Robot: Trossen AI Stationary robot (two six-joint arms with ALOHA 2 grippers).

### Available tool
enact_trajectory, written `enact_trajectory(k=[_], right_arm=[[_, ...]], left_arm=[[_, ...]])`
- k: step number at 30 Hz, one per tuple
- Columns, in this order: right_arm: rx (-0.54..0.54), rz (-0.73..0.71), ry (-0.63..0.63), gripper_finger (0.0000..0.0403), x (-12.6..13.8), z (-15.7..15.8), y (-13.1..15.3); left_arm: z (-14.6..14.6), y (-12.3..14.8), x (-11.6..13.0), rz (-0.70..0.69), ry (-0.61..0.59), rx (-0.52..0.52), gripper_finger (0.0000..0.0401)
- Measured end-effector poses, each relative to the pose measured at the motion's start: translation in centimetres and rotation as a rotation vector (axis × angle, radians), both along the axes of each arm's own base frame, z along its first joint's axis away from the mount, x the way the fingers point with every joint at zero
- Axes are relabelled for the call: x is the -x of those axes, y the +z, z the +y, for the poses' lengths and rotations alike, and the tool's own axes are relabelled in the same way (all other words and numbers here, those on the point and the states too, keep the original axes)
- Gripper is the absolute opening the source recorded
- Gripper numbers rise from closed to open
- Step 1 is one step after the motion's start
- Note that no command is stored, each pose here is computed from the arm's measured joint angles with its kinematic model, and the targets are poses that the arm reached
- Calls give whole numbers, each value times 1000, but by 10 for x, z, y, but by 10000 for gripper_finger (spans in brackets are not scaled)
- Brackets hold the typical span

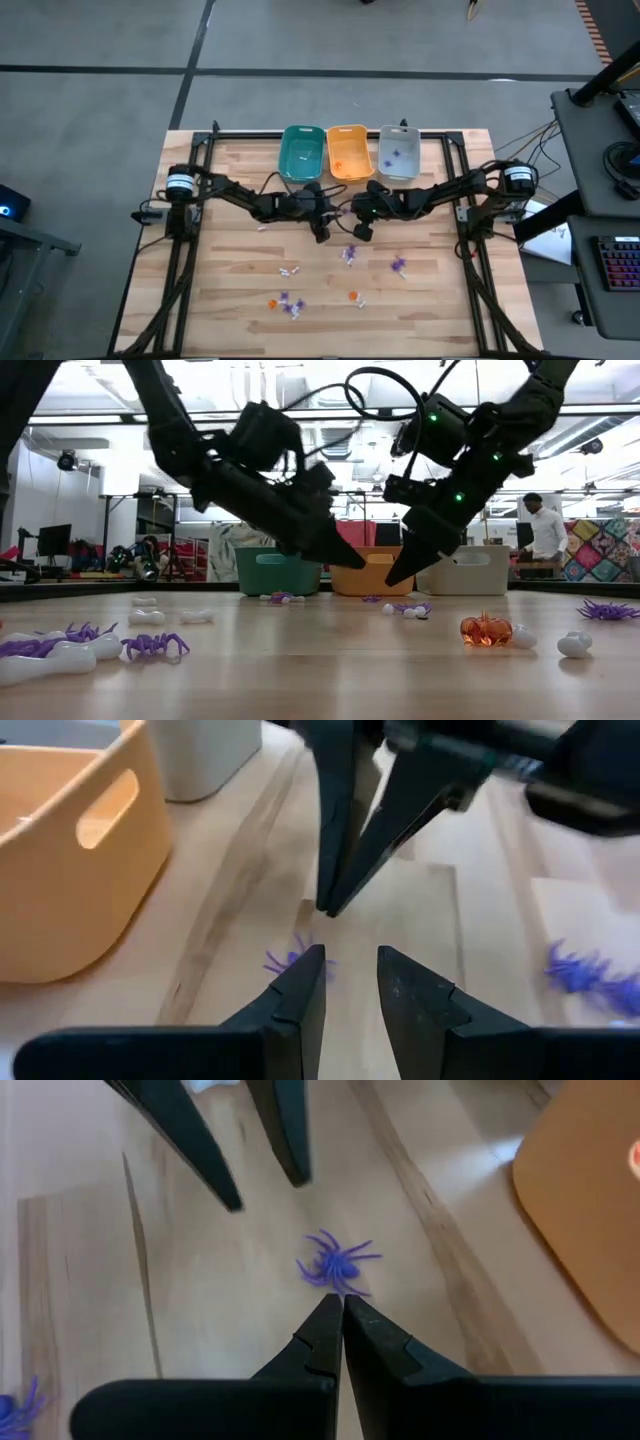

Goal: Sort Halloween decoration
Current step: Put the purple spider toy into the gray bin

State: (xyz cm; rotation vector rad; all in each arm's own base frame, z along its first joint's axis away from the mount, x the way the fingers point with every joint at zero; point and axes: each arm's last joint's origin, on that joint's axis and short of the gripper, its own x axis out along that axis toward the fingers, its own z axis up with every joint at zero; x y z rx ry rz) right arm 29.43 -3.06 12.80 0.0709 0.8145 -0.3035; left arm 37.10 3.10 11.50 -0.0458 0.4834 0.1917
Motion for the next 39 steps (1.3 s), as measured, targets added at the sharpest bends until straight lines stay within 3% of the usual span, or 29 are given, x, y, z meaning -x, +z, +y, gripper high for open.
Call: enact_trajectory(k=[8, 16, 25, 31, 39], right_arm=[[-50, -62, -59, 9, 4, 0, -5], [-42, -60, -50, 9, 4, 0, -5], [-230, -152, -258, 13, 3, -2, -3], [-347, -193, -384, 49, 3, -4, -3], [-399, -214, -446, 121, 3, -5, -3]], left_arm=[[5, -9, -20, 31, -8, -25, 76], [11, -14, -21, 78, 28, -34, 76], [15, -19, -20, 103, 36, -33, 76], [15, -21, -20, 114, 35, -37, 76], [15, -25, -19, 133, 33, -38, 76]])
